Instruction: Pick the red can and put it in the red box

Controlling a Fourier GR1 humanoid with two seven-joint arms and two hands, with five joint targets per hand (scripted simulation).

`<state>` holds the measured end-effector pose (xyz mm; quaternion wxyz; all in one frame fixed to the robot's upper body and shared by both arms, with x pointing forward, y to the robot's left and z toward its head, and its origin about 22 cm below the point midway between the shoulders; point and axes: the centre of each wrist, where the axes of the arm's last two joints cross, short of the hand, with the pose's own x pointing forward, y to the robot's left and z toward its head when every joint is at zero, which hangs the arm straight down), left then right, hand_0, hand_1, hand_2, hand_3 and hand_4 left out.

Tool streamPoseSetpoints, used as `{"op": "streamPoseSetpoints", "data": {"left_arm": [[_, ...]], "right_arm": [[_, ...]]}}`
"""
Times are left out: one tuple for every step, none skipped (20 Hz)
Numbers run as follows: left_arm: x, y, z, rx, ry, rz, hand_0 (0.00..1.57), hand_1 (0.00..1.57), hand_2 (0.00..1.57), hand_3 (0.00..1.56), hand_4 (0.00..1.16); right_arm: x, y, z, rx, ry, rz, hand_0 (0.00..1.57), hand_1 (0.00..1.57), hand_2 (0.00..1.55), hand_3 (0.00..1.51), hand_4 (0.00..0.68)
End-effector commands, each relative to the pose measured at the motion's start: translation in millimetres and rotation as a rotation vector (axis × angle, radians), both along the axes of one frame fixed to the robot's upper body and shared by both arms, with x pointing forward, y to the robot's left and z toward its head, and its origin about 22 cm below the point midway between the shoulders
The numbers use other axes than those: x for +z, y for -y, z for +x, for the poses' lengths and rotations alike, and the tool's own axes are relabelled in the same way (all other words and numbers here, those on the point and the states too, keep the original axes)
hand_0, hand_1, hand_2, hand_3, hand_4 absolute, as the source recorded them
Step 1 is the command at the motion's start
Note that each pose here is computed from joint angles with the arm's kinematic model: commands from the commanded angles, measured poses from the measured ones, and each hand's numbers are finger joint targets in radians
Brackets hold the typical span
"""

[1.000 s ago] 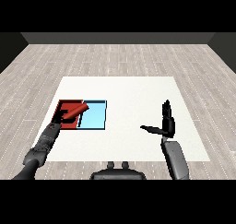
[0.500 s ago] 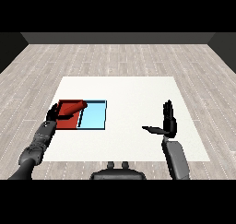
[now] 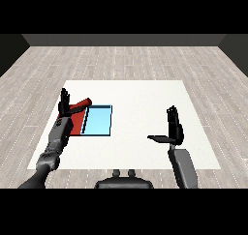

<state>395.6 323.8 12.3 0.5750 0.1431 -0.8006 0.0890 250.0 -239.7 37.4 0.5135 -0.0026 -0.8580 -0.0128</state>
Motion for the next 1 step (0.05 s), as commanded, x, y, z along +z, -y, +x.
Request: {"op": "streamPoseSetpoints", "data": {"left_arm": [[-5.3, 44.0, -2.9, -0.151, 0.183, -0.112, 0.0, 0.0, 0.0, 0.0, 0.0]], "right_arm": [[-4.3, 7.2, -4.3, 0.067, -0.004, 0.034, 0.0, 0.0, 0.0, 0.0, 0.0]]}}
